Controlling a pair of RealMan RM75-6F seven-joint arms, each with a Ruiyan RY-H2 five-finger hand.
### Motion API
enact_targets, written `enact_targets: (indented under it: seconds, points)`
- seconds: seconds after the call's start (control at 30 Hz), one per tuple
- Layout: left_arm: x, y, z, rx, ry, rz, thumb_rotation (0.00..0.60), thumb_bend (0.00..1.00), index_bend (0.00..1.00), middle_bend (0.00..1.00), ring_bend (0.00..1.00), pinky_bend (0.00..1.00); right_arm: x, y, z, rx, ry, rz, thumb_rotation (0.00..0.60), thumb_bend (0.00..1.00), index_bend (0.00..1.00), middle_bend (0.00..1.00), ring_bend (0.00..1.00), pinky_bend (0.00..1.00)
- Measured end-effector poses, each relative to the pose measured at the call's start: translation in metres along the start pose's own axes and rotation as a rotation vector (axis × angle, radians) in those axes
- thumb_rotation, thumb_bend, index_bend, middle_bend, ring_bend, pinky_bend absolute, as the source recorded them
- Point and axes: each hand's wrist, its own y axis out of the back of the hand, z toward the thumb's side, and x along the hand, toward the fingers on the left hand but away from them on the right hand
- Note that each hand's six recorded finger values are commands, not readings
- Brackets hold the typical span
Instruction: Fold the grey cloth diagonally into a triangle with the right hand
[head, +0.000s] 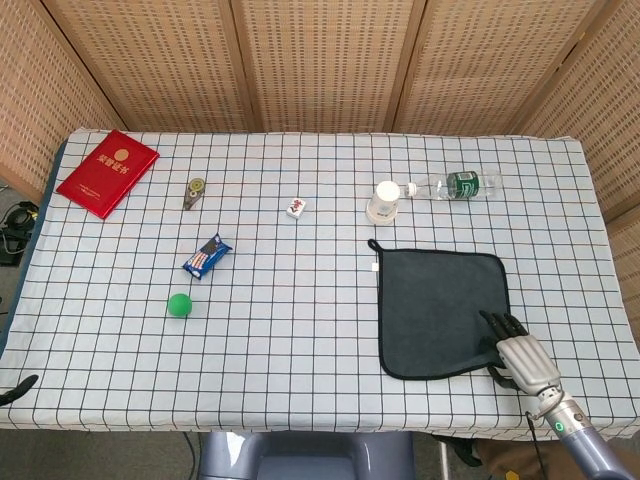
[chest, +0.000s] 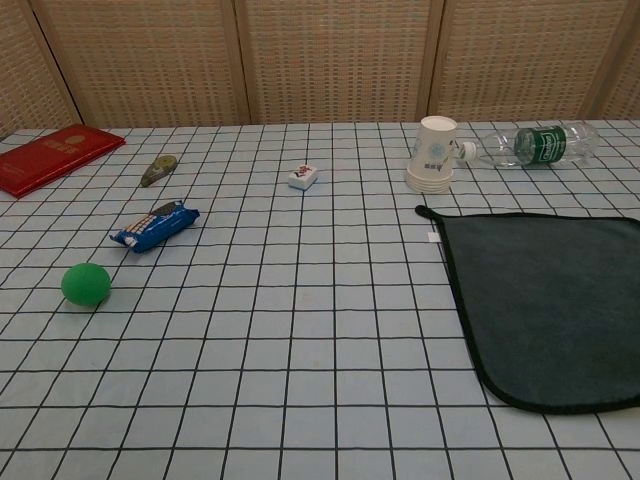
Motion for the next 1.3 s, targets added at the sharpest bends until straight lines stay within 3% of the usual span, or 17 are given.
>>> enact_targets:
  seconds: [0.57, 0.87, 1.1, 1.3]
  points:
    - [0.001, 0.000, -0.002, -0.004, 0.005, -0.004, 0.600, 0.00, 0.00, 0.00, 0.00, 0.00, -0.011, 0.018, 0.016, 0.006, 0.066, -0.091, 0.600, 0.66, 0.61, 0.07, 0.00, 0.00]
    - [0.004, -0.004, -0.003, -0.001, 0.011, -0.020, 0.600, 0.00, 0.00, 0.00, 0.00, 0.00, -0.028, 0.032, 0.025, 0.018, 0.077, -0.072, 0.600, 0.66, 0.62, 0.09, 0.00, 0.00]
    - [0.011, -0.010, -0.006, -0.001, 0.030, -0.045, 0.600, 0.00, 0.00, 0.00, 0.00, 0.00, -0.060, 0.061, 0.063, 0.132, 0.141, -0.072, 0.600, 0.66, 0.62, 0.09, 0.00, 0.00]
    - [0.015, -0.011, -0.010, -0.004, 0.047, -0.053, 0.600, 0.00, 0.00, 0.00, 0.00, 0.00, -0.091, 0.084, 0.091, 0.214, 0.151, -0.057, 0.600, 0.66, 0.62, 0.09, 0.00, 0.00]
